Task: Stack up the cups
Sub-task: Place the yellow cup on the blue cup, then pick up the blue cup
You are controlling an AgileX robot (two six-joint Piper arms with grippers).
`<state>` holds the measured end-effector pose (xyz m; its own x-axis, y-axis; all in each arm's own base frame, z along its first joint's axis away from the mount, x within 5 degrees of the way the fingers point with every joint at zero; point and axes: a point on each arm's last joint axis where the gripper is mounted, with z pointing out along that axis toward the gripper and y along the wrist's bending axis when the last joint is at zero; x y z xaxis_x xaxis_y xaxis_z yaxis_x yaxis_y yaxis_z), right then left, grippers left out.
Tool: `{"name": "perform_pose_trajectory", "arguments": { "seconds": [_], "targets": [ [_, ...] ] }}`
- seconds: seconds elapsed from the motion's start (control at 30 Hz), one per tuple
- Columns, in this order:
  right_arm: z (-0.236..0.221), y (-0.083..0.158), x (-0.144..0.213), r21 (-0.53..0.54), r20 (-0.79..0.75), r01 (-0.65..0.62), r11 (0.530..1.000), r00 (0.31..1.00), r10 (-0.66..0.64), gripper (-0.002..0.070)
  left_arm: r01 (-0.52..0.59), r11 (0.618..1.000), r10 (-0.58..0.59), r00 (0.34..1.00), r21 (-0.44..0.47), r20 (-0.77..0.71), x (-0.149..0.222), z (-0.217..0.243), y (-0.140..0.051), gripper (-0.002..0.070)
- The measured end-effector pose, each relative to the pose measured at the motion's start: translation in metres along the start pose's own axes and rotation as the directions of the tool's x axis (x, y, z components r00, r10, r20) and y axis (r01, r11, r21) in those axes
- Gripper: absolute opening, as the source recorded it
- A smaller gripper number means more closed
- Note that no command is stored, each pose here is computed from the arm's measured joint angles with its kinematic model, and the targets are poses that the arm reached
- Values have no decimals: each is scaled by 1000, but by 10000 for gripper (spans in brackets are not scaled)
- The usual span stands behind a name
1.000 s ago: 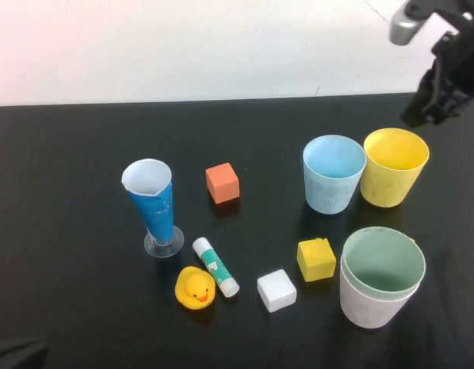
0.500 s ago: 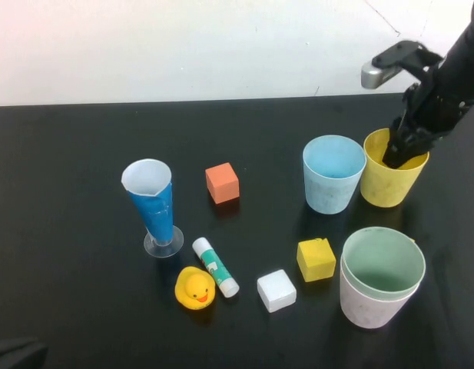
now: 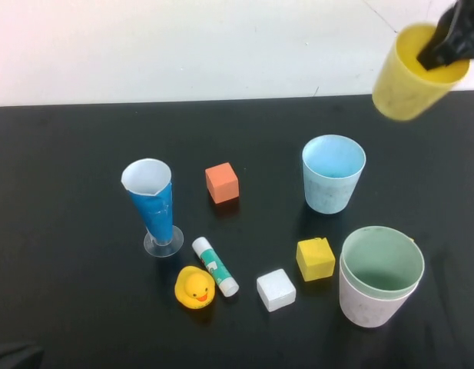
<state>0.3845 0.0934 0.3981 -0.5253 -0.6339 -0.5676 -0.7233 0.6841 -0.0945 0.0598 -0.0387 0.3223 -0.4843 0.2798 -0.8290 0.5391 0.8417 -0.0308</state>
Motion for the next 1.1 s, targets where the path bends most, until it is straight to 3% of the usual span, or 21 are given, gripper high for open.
{"name": "perform_pose_trajectory", "arguments": {
  "seconds": [0.13,0.3,0.53,0.63,0.8,0.9,1.0,1.1],
  "targets": [
    [2,21,-12,-63,38,69,996,997,-67,29,-15,1000,15,1000,-19,-26,8,7,1,1],
    [41,46,-23,-123,-25,149,981,988,-153,29,11,1000,-12,999,-23,-47,13,12,1,2],
    [84,41,-16,-137,-129,139,981,979,-157,46,18,1000,-19,999,-24,-48,14,13,1,2],
    [95,40,-13,-149,-150,131,980,977,-154,99,18,1000,-19,999,-24,-48,14,13,1,2],
    [120,37,-7,-171,-196,86,982,973,-119,270,18,1000,-19,999,-24,-48,14,13,1,2],
    [141,36,-1,-186,-235,50,981,968,-94,307,18,1000,-19,999,-24,-48,14,13,1,2],
    [159,35,5,-200,-264,31,979,961,-84,271,34,999,-35,998,-25,-48,14,13,1,2],
    [163,34,6,-202,-272,24,979,959,-79,131,48,999,-49,998,-26,-48,14,13,1,2]
  ]
}}
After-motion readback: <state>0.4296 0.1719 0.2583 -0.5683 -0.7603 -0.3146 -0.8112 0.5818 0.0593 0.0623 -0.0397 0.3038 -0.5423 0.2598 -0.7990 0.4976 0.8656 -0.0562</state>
